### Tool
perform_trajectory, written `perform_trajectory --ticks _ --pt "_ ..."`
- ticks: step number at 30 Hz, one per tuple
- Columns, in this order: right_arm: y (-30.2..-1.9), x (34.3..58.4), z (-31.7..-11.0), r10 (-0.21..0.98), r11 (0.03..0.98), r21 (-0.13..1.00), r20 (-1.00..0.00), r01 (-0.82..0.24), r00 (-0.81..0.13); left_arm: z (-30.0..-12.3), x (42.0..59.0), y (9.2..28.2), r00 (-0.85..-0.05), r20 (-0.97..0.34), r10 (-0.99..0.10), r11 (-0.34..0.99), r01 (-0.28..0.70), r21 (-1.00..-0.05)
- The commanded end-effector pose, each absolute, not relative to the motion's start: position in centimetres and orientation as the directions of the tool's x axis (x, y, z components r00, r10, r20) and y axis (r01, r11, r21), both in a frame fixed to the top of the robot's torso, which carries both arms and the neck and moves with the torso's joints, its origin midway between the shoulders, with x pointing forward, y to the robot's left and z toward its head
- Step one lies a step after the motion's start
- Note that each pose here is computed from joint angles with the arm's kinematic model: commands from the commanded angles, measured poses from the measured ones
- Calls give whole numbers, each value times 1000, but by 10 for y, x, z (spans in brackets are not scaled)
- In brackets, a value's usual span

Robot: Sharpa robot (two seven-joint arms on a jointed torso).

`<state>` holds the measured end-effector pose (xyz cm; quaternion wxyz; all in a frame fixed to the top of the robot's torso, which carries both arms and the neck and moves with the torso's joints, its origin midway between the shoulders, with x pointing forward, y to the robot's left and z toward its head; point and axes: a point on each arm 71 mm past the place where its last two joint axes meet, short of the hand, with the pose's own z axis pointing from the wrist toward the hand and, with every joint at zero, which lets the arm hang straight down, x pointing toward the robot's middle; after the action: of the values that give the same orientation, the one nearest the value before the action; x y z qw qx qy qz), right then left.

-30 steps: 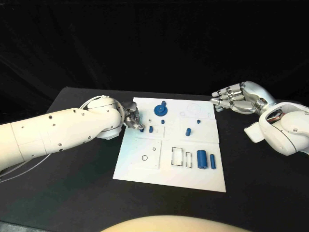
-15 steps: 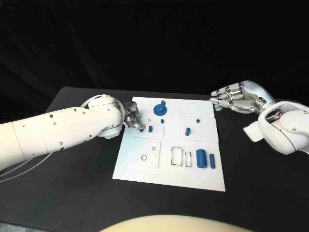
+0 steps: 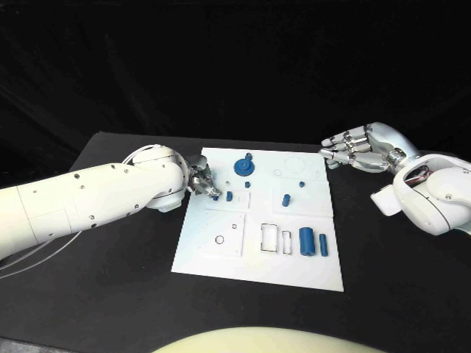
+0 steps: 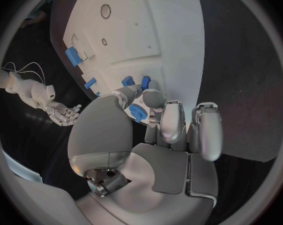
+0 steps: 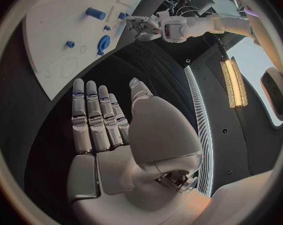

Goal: Assemble the parts on the task board

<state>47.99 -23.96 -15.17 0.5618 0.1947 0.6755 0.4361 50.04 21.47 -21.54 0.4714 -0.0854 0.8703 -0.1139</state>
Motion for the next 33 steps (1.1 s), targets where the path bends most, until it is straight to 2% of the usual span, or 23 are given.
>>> perform_trajectory --ticks 1,19,33 --pt "-239 479 -152 751 539 809 -588 -234 -300 -221 499 218 -556 -789 -262 960 -68 -272" --pt "-240 480 -152 752 541 808 -589 -233 -296 -217 502 222 -508 -805 -307 949 -98 -300" --pt "-241 481 -151 759 540 810 -587 -232 -283 -189 504 216 -310 -801 -513 850 -48 -525"
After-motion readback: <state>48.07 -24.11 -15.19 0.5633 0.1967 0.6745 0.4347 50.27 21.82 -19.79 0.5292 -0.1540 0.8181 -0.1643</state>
